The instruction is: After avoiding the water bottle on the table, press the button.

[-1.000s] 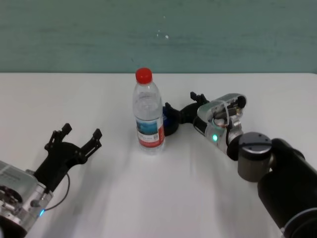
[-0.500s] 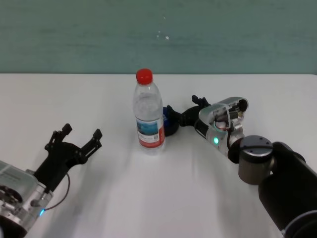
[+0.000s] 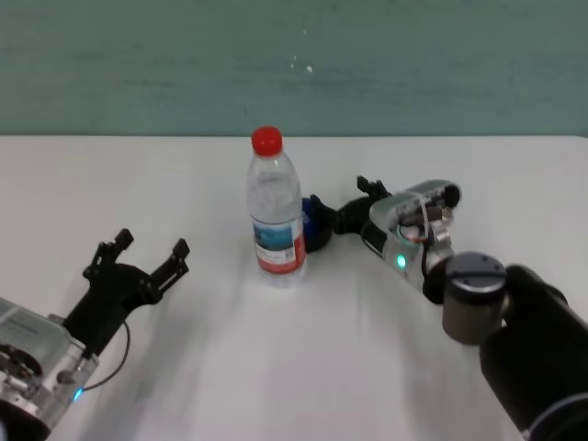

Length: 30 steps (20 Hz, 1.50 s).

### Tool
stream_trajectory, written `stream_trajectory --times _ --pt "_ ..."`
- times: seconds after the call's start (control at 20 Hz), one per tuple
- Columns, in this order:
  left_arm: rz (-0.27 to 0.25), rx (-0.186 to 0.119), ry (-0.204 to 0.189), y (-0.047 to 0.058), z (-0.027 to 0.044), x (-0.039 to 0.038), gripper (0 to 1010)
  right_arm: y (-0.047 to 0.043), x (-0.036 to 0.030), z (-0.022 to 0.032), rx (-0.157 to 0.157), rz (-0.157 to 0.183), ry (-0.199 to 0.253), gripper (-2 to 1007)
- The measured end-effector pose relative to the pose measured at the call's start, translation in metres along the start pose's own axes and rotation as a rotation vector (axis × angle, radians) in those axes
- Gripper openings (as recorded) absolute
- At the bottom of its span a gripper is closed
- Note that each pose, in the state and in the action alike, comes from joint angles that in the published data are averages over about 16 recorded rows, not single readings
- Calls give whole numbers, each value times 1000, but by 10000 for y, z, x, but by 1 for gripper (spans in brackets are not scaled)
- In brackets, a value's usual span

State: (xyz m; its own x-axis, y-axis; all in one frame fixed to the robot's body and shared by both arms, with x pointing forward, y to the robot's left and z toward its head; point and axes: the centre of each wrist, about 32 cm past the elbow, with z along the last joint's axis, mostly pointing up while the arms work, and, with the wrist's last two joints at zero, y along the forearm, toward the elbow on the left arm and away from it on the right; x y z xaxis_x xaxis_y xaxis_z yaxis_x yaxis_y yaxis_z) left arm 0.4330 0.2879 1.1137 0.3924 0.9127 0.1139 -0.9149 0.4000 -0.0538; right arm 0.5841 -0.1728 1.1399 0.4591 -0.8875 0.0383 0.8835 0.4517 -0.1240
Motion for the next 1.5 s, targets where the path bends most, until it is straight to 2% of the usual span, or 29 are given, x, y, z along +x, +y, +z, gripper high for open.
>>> stream_trajectory --times 0.35,0.6,0.75,1.1,1.5 --pt "0 0 0 0 0 0 1010 -109 -25 94 44 -19 -23 1004" --pt "0 0 0 0 0 0 1010 -237 -53 164 79 -39 -38 1004" --pt "0 0 0 0 0 0 1010 -330 -69 186 95 -52 -41 1004" --pt "0 0 0 0 0 0 1010 -572 -124 198 124 -89 -39 1004" --pt "0 0 0 0 0 0 1010 -851 -226 163 147 -129 -35 1004"
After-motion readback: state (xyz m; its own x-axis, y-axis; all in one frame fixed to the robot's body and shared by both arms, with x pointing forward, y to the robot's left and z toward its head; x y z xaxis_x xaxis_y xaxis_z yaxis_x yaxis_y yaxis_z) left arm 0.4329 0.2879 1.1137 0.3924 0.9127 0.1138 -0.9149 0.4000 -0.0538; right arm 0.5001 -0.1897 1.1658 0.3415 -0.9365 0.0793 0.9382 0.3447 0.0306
